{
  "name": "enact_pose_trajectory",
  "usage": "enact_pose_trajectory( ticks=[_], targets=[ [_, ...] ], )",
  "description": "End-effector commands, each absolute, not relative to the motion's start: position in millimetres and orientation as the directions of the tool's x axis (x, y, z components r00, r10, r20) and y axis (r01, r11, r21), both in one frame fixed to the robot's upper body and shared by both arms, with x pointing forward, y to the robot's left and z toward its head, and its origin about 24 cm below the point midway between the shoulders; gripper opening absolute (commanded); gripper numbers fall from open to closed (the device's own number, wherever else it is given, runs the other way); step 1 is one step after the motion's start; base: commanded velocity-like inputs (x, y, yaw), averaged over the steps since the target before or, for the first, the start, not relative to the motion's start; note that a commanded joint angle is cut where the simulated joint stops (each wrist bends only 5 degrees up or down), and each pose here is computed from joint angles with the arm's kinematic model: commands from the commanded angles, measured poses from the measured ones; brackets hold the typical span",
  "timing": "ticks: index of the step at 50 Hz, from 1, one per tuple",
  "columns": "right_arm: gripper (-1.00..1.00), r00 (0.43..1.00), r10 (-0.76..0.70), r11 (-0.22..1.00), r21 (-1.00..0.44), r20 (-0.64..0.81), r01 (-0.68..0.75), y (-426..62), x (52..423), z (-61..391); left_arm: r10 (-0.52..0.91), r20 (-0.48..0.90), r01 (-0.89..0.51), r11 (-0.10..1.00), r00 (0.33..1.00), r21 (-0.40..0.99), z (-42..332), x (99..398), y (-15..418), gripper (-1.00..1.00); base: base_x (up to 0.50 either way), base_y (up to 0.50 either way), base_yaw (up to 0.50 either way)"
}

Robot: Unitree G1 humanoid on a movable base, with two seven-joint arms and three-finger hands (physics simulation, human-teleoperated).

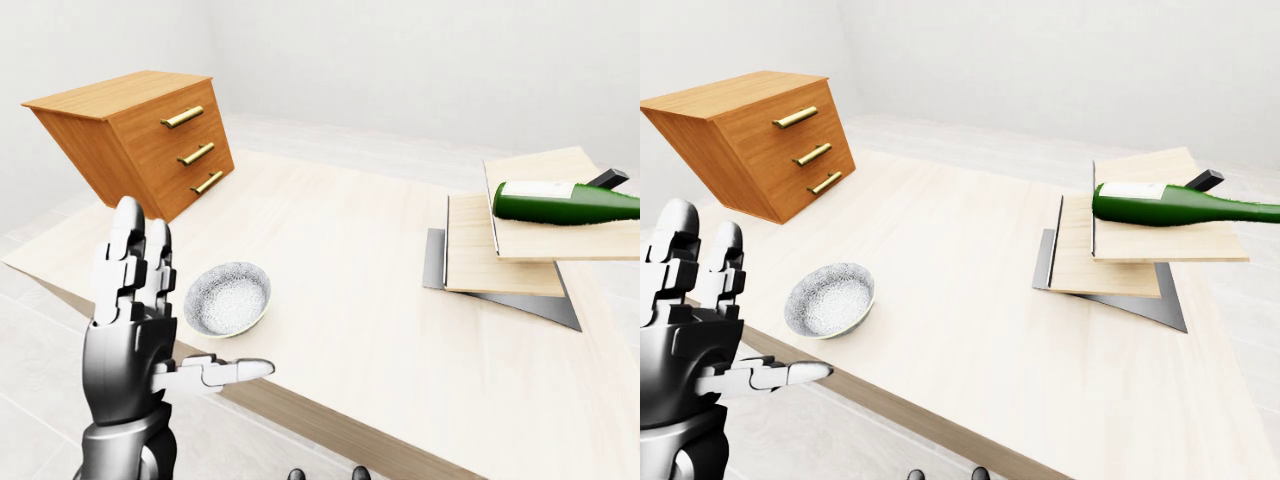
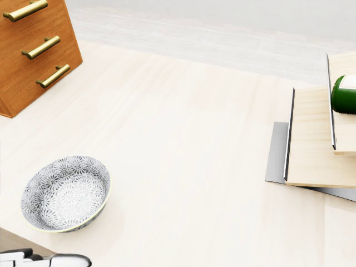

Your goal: Put the wine bottle on the wine rack.

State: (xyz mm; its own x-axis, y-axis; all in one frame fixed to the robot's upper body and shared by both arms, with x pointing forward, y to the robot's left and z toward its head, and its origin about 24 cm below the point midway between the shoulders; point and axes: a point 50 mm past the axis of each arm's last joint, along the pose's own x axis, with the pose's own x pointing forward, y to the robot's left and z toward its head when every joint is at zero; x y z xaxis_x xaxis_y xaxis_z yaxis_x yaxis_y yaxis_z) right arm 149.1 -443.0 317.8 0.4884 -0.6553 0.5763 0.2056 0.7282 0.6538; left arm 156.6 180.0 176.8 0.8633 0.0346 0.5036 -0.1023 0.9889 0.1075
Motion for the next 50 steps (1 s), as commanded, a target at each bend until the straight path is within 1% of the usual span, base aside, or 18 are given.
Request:
enact_pose_trajectory(
  ticks=[1,10,19,23,32,34,38,42,43,50],
  targets=[
    [1.00,0.496,-0.610,0.737,0.672,0.618,0.069,-419.8,150.4,349.7,0.031,0.512,-0.100,0.989,0.858,0.107,178.8,155.5,179.4,1.00,0.00,0.00,0.00],
    [1.00,0.533,-0.543,0.748,0.662,0.649,-0.043,-395.4,151.6,373.4,0.019,0.515,-0.086,0.991,0.857,0.107,179.4,156.0,176.2,1.00,0.00,0.00,0.00],
    [1.00,0.577,-0.450,0.751,0.639,0.682,-0.169,-365.9,146.0,402.4,0.008,0.546,-0.080,0.991,0.838,0.108,186.0,154.8,173.1,1.00,0.00,0.00,0.00],
    [1.00,0.600,-0.417,0.754,0.629,0.682,-0.191,-355.1,145.0,411.3,0.006,0.555,-0.080,0.991,0.832,0.109,188.1,153.7,172.7,1.00,0.00,0.00,0.00],
    [1.00,0.621,-0.293,0.787,0.552,0.727,-0.276,-327.6,136.8,430.9,-0.001,0.585,-0.082,0.990,0.811,0.114,195.2,147.8,172.4,1.00,0.00,0.00,0.00],
    [1.00,0.621,-0.270,0.794,0.535,0.736,-0.288,-322.4,135.1,433.4,0.000,0.591,-0.083,0.990,0.807,0.114,196.6,146.8,172.6,1.00,0.00,0.00,0.00],
    [1.00,0.605,-0.237,0.809,0.499,0.760,-0.311,-314.3,129.2,440.8,-0.001,0.598,-0.084,0.990,0.802,0.114,198.0,146.2,172.4,1.00,0.00,0.00,0.00],
    [1.00,0.587,-0.200,0.821,0.461,0.785,-0.337,-305.3,124.0,443.1,-0.007,0.617,-0.080,0.990,0.787,0.114,202.2,144.0,171.1,1.00,0.00,0.00,0.00],
    [1.00,0.574,-0.186,0.826,0.443,0.797,-0.348,-301.8,120.3,444.7,-0.008,0.618,-0.080,0.990,0.786,0.114,202.5,143.8,170.9,1.00,0.00,0.00,0.00],
    [1.00,0.557,-0.139,0.848,0.389,0.819,-0.360,-290.8,113.9,446.7,-0.005,0.621,-0.076,0.992,0.784,0.104,202.9,142.4,171.3,1.00,0.00,0.00,0.00]
  ],
)
